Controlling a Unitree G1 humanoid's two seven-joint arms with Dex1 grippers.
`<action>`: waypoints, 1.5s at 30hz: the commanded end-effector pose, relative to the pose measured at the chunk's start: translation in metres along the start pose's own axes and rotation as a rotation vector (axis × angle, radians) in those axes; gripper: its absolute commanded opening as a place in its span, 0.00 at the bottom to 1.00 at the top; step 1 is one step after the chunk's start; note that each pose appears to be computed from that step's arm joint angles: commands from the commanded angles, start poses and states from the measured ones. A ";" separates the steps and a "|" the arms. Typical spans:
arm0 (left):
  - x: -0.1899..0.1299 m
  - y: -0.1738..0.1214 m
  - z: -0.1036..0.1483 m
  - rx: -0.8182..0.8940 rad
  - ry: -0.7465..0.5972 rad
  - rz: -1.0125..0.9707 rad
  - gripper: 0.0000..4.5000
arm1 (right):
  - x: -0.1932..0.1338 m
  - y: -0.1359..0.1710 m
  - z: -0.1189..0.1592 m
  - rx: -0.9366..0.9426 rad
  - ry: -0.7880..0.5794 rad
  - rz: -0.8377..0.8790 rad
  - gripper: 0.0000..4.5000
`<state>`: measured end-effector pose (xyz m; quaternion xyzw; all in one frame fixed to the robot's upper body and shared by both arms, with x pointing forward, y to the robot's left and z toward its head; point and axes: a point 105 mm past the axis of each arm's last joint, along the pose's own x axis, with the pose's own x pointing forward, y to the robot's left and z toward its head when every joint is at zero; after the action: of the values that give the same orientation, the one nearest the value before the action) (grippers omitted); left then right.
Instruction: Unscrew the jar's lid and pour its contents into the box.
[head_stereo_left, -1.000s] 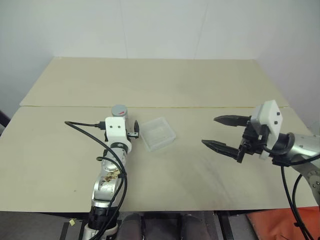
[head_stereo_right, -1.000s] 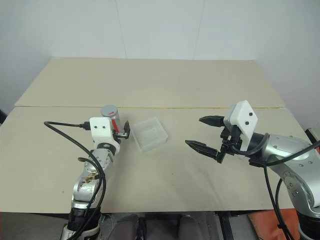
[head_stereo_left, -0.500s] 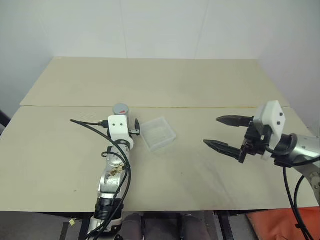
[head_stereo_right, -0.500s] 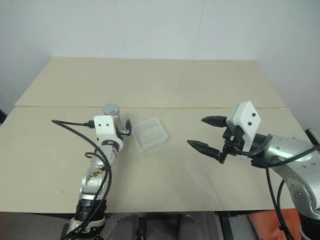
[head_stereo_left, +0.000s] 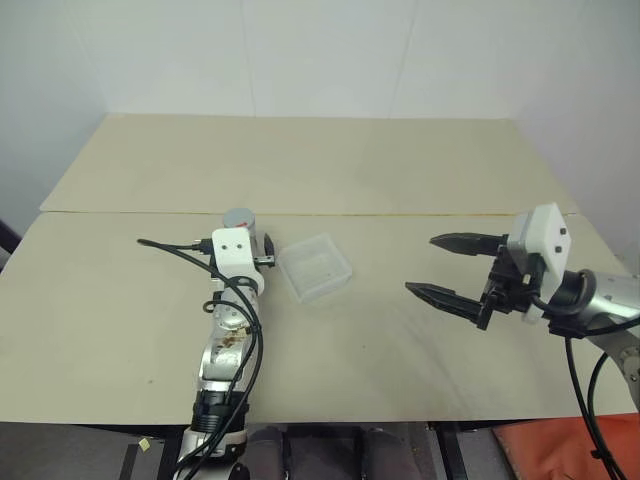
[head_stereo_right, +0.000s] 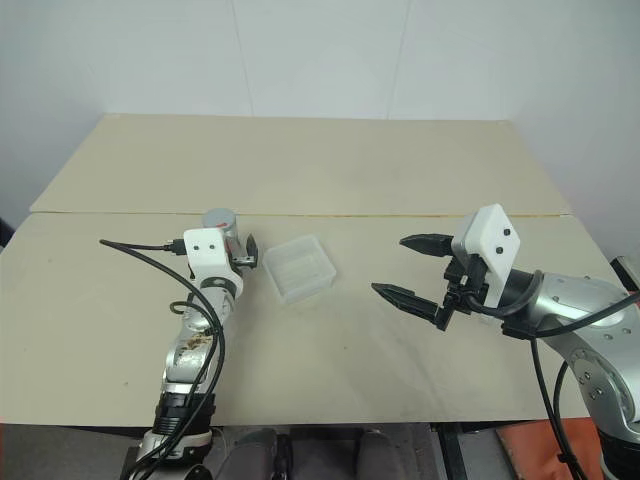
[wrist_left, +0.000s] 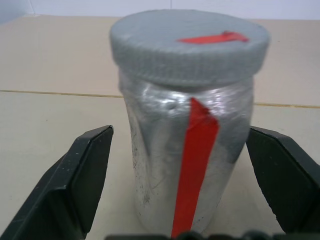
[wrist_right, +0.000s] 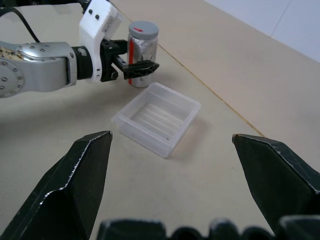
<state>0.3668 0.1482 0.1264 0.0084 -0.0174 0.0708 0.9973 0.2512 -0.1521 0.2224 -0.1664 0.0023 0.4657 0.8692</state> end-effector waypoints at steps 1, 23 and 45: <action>0.004 -0.005 0.018 -0.011 -0.072 -0.014 1.00 | -0.004 0.001 0.013 -0.051 -0.041 -0.013 1.00; 0.014 -0.005 0.016 -0.024 -0.083 0.019 0.54 | -0.003 0.002 0.015 -0.054 -0.046 -0.001 1.00; 0.020 0.017 0.092 0.008 -0.138 -0.738 0.43 | 0.016 0.000 0.032 -0.068 -0.120 0.038 1.00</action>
<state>0.3895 0.1724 0.2006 0.0271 -0.0601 -0.2309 0.9707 0.2565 -0.1331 0.2430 -0.1652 -0.0447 0.4864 0.8568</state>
